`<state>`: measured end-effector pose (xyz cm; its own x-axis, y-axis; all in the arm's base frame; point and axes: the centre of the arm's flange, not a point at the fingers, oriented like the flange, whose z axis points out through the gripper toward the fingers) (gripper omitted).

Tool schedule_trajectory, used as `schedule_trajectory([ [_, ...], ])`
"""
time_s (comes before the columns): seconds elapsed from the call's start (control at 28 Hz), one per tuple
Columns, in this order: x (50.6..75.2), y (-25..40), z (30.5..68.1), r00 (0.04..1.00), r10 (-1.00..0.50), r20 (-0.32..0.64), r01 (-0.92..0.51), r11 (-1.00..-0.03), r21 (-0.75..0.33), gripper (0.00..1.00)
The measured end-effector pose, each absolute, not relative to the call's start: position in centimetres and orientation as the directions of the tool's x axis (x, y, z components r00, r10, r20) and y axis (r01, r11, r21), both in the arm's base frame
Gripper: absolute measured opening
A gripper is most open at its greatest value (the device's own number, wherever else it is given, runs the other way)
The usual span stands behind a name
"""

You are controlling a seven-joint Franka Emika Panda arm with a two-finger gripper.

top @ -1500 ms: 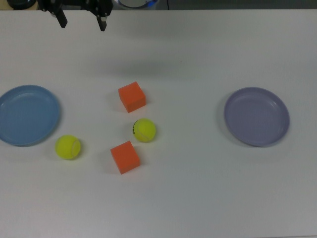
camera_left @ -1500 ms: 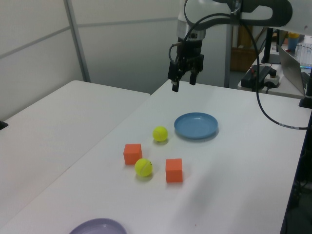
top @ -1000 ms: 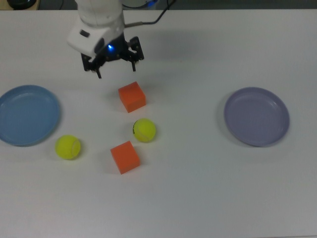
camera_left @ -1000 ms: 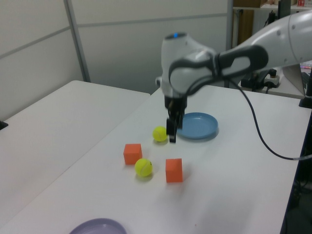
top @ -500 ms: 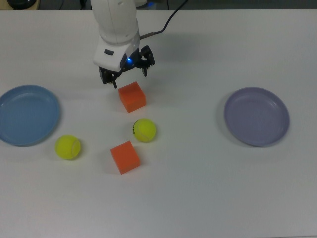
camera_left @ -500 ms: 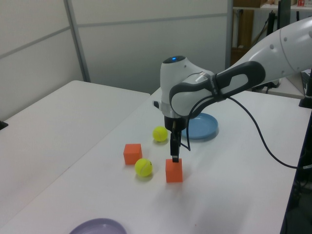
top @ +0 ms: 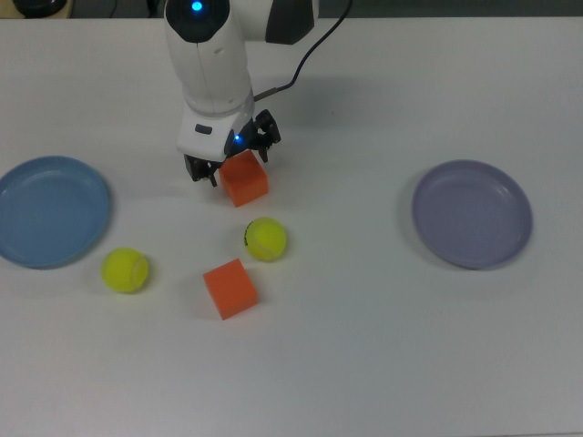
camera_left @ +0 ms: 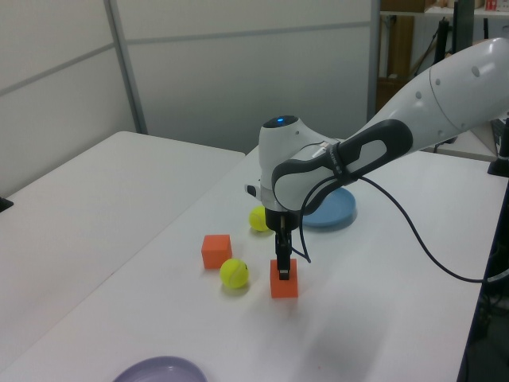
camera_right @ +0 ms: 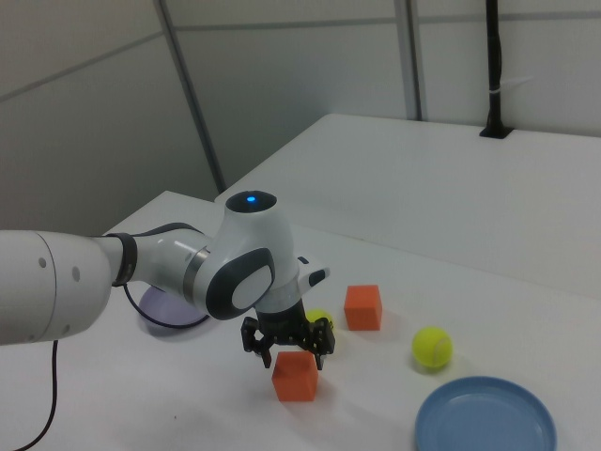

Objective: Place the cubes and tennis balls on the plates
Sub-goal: 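Lower the gripper onto the orange cube beside the tennis balls, then close the gripper on the orange cube and lift it, then carry the cube onto the blue plate and release it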

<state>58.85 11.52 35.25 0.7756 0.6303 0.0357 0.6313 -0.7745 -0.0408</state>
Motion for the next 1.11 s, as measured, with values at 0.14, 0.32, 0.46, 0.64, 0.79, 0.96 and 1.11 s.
schedule_trajectory([
  [0.14,58.9,11.5,35.0,0.775,0.631,0.032,0.632,-0.774,-0.043,1.0],
  [0.32,58.9,11.5,34.2,0.773,0.634,0.021,0.634,-0.771,-0.051,1.0],
  [0.46,59.0,11.5,33.5,0.773,0.634,0.017,0.634,-0.772,-0.055,1.0],
  [0.64,59.1,11.5,32.8,0.778,0.628,0.019,0.628,-0.776,-0.055,0.83],
  [0.79,59.2,11.6,32.7,0.778,0.628,0.021,0.628,-0.776,-0.055,0.69],
  [0.96,59.2,11.6,32.8,0.777,0.629,0.022,0.63,-0.775,-0.054,0.65],
  [1.11,59.6,11.7,34.0,0.777,0.628,0.042,0.63,-0.776,-0.042,0.65],
])
